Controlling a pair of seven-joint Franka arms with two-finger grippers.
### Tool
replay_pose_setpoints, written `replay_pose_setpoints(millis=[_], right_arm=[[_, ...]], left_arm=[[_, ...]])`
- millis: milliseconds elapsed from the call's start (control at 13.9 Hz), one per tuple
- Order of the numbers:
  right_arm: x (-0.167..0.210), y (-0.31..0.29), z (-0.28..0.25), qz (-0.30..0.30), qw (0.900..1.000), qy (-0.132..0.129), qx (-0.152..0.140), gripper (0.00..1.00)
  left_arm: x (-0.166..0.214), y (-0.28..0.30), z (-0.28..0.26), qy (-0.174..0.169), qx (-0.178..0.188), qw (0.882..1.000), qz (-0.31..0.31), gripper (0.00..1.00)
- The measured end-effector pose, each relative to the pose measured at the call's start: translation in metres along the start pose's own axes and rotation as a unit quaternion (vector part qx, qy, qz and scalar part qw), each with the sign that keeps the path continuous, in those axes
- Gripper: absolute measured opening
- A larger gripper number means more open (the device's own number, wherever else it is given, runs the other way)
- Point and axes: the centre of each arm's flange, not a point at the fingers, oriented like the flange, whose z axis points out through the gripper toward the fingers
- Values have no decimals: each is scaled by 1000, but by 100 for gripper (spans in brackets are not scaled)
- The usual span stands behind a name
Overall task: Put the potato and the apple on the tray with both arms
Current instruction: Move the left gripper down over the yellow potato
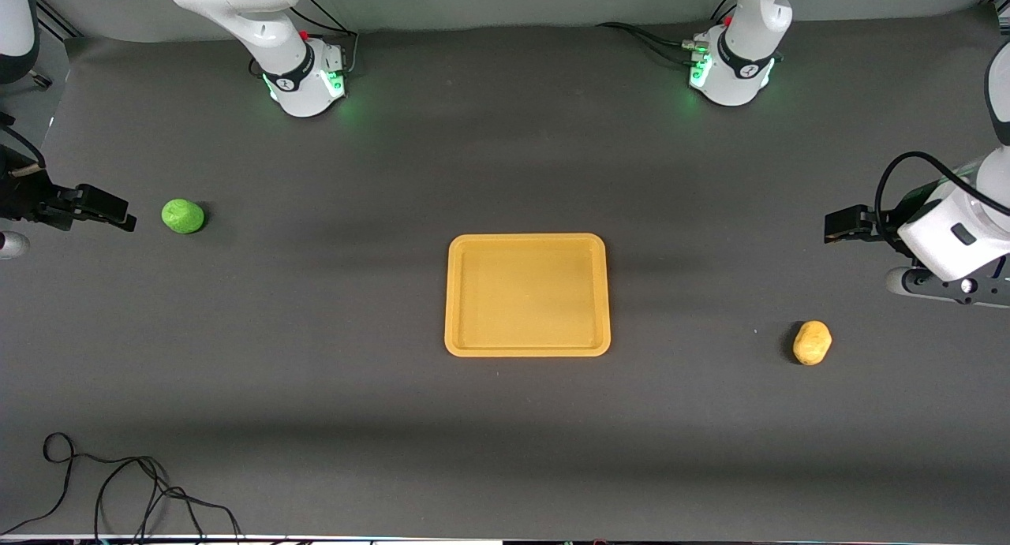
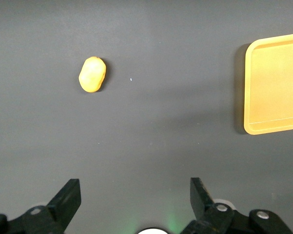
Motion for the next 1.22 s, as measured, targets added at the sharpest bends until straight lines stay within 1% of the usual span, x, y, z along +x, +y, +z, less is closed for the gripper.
replay_pose_setpoints(millis=[144, 287, 359, 431, 575, 718, 934, 1077, 1221], right_arm=[[0, 0, 0, 0, 1000, 0, 0, 100], [0, 0, -3, 0, 1000, 3, 0, 100], [0, 0, -4, 0, 1000, 4, 0, 100], [0, 0, -5, 0, 1000, 5, 0, 100], [0, 0, -5, 0, 1000, 5, 0, 100], [1, 0, -6, 0, 1000, 6, 0, 100], [1, 0, -7, 0, 1000, 7, 0, 100], [1, 0, -6, 0, 1000, 7, 0, 100], [1, 0, -5, 0, 1000, 6, 0, 100]], left_arm=[[3, 1, 2, 5, 9, 1000, 2, 100], [13, 2, 4, 36, 22, 999, 3, 100], [16, -1, 3, 56, 25, 998, 2, 100], [16, -3, 0, 69, 27, 997, 0, 100], [8, -7, -9, 78, 33, 996, -2, 100], [5, -13, -2, 78, 36, 996, -6, 100], [15, -21, 56, 74, 35, 997, -9, 100], [17, -30, 108, 61, 34, 997, -15, 100], [12, -56, 167, 67, 30, 997, -33, 100]])
